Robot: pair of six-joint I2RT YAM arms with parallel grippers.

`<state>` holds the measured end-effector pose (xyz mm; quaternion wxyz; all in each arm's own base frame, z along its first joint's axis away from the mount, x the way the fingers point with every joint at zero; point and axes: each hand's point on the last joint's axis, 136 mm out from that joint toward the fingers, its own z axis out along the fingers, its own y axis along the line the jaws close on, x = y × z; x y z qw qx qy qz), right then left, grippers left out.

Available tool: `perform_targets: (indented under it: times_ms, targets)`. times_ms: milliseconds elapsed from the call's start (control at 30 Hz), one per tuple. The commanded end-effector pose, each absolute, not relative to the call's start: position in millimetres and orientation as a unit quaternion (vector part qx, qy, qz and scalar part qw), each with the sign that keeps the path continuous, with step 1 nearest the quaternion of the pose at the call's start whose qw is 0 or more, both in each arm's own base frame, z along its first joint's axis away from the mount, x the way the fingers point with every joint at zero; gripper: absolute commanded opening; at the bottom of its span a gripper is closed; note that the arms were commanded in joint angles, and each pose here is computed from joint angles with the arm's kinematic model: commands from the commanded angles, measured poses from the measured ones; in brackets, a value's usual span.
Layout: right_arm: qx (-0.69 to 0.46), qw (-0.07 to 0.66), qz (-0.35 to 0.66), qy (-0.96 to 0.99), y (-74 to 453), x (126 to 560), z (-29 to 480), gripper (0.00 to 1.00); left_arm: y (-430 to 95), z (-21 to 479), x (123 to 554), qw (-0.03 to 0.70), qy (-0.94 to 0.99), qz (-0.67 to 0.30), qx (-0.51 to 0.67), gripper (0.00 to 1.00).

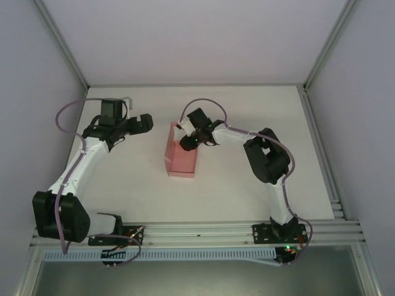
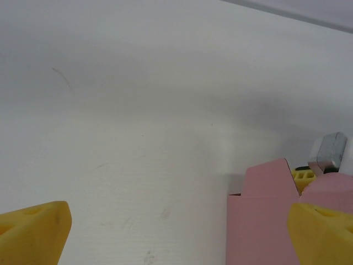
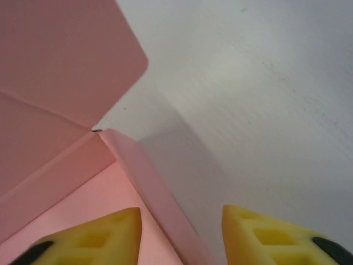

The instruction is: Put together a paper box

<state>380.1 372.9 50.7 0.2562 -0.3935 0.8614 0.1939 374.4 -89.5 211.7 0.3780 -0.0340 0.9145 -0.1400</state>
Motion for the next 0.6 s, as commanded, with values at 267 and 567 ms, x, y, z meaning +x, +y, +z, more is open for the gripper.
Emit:
perform_targets:
  times_ms: [267, 567]
  targets:
    - [-0.133, 0.34, 0.088, 0.927, 297, 392, 82, 0.0, -91, 230, 382, 0.403, 0.9, -0.161, -0.046, 1.0]
    - [0.066, 0.321, -0.015, 0.945, 240, 337, 64, 0.0, -110, 231, 387, 0.405, 0.892, -0.2, -0.003, 1.0]
